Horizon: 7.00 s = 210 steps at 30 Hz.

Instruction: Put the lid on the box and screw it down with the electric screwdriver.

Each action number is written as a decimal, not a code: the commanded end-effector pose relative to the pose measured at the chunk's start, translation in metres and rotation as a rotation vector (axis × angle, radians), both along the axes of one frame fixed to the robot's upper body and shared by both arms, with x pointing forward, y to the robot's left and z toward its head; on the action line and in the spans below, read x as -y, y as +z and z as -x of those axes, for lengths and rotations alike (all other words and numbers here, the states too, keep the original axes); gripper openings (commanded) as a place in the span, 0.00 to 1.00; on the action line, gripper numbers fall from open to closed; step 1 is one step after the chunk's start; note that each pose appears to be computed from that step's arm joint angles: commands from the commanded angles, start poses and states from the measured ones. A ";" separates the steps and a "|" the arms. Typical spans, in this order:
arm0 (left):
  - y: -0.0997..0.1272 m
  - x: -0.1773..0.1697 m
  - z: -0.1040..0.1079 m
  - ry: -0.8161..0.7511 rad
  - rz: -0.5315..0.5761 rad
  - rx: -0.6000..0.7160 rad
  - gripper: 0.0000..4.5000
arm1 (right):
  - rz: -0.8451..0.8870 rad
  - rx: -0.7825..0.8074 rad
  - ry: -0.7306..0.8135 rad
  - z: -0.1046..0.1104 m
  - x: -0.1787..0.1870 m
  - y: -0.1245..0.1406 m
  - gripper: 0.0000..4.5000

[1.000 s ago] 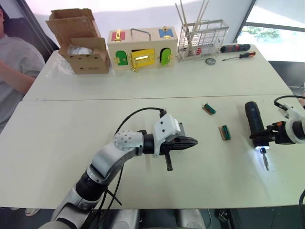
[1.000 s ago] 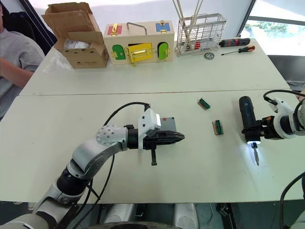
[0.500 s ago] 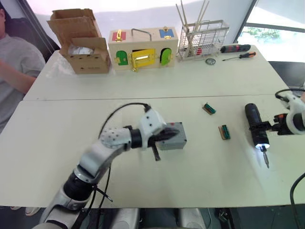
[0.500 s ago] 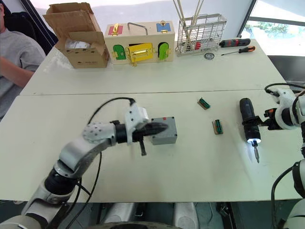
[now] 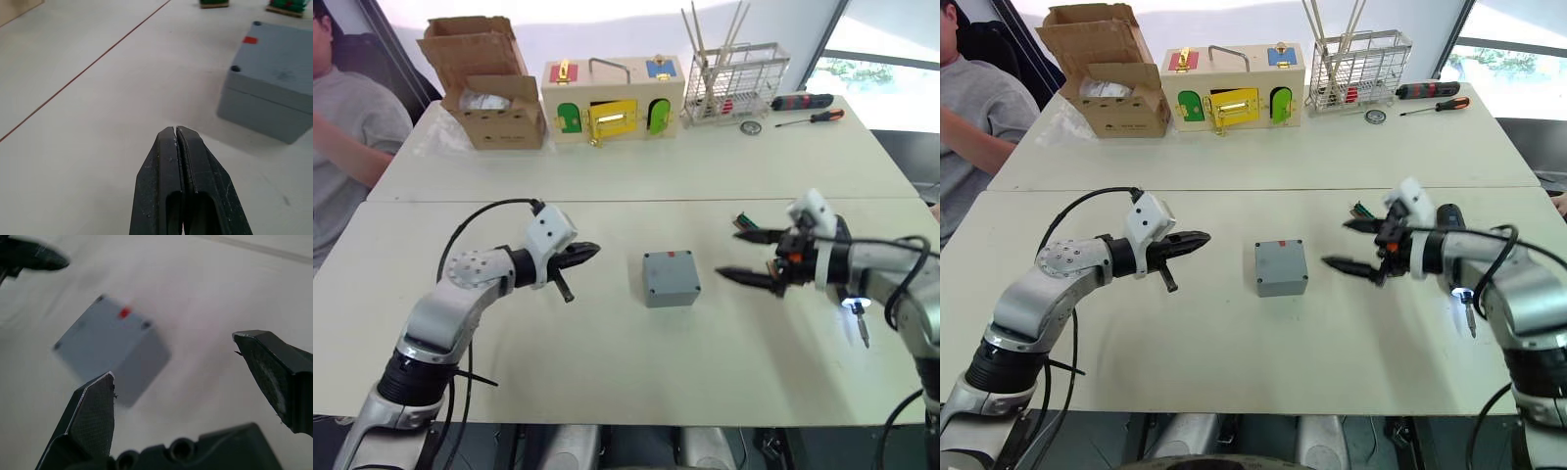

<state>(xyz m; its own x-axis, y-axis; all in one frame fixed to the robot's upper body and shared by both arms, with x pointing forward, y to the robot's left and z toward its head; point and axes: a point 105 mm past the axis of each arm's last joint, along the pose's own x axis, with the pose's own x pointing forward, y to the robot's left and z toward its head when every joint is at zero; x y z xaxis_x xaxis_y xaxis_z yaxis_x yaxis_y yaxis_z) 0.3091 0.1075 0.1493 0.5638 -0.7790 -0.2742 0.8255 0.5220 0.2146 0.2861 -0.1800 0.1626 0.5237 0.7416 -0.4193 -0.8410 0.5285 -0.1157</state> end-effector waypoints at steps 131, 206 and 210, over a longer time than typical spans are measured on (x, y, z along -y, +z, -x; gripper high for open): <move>0.023 0.073 0.020 -0.204 0.138 0.016 0.00 | -0.152 0.240 -0.537 -0.131 0.040 -0.023 0.34; 0.006 0.044 0.037 -0.207 0.060 -0.062 0.00 | -0.322 0.074 -0.131 -0.027 -0.039 -0.025 0.01; 0.005 0.045 0.037 -0.207 0.064 -0.061 0.00 | -0.315 0.062 -0.130 -0.026 -0.040 -0.029 0.01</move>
<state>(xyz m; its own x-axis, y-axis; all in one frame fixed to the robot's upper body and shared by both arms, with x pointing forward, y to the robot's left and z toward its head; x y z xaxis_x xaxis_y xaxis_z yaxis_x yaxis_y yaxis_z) 0.2751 0.0675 0.1437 0.3821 -0.8806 -0.2803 0.9239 0.3703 0.0961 0.3125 -0.1404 0.1312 0.6384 0.7547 -0.1513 -0.7595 0.6495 0.0356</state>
